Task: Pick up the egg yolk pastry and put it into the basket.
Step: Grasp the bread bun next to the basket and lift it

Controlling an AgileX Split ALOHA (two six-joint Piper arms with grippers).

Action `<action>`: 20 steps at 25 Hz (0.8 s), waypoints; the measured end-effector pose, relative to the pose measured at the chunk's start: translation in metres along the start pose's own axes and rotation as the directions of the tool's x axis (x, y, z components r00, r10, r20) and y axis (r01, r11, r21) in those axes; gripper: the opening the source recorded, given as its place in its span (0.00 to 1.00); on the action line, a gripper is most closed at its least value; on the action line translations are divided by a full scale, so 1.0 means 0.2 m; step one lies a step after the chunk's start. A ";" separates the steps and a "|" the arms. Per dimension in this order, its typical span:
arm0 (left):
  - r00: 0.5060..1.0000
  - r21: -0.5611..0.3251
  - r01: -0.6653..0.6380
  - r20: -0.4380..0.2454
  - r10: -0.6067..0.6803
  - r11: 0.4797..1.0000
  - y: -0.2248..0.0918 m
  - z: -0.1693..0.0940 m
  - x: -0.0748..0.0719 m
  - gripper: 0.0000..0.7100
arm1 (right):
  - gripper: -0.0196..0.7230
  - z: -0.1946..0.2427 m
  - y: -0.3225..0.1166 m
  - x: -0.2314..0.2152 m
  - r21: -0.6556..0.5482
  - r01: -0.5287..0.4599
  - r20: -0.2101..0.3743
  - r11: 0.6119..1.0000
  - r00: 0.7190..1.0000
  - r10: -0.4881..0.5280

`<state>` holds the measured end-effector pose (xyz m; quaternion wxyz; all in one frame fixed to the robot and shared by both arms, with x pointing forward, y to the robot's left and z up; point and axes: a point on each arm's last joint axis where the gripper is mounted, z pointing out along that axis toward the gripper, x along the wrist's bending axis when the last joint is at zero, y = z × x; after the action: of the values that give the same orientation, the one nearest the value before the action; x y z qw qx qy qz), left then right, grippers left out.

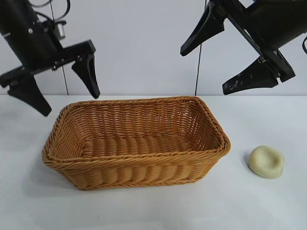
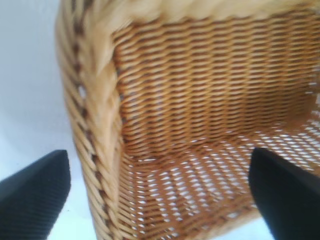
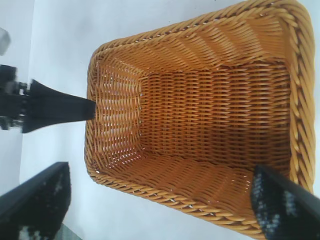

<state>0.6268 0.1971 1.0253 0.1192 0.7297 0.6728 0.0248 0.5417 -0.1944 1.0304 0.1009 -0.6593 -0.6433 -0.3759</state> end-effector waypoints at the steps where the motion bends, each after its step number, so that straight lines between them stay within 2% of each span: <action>1: 1.000 0.001 0.002 -0.025 -0.002 1.000 0.00 0.00 0.03 0.98 | 0.96 0.00 0.00 0.00 0.000 0.000 0.000 1.000 1.000 0.000; 2: 1.000 0.001 0.002 -0.025 -0.002 1.000 0.00 0.00 0.03 0.98 | 0.96 0.00 0.00 0.00 0.000 0.000 0.000 1.000 1.000 0.000; 3: 0.999 0.000 0.011 -0.039 -0.011 1.000 0.01 0.00 0.06 0.98 | 0.96 0.00 0.00 0.00 0.000 0.000 0.000 1.000 1.000 0.000; 7: 0.994 -0.004 0.074 -0.078 -0.074 0.997 0.02 -0.02 0.21 0.98 | 0.96 0.00 0.00 0.00 -0.001 0.000 0.000 1.000 1.000 0.000; 10: 0.987 0.029 0.115 -0.115 -0.111 0.993 0.01 -0.03 0.35 0.98 | 0.96 0.00 0.00 0.00 0.000 0.000 0.000 1.000 1.000 0.000; 14: 0.987 0.067 0.103 -0.133 -0.093 0.992 -0.01 -0.04 0.38 0.98 | 0.96 0.00 0.00 0.00 0.000 0.000 0.000 1.000 1.000 0.000; 17: 0.986 0.048 0.090 -0.146 -0.082 0.995 -0.01 -0.08 0.38 0.98 | 0.96 0.00 0.00 0.00 0.002 0.000 -0.001 1.000 1.000 0.000; 20: 0.986 0.004 0.082 -0.145 -0.081 0.997 -0.06 -0.19 0.37 0.98 | 0.96 0.00 0.00 0.00 0.002 0.000 -0.001 1.000 1.000 0.000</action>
<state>0.6152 0.2755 1.0515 0.0673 0.6985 0.7091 0.0694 0.5415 -0.1944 1.0304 0.1016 -0.6591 -0.6436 -0.3755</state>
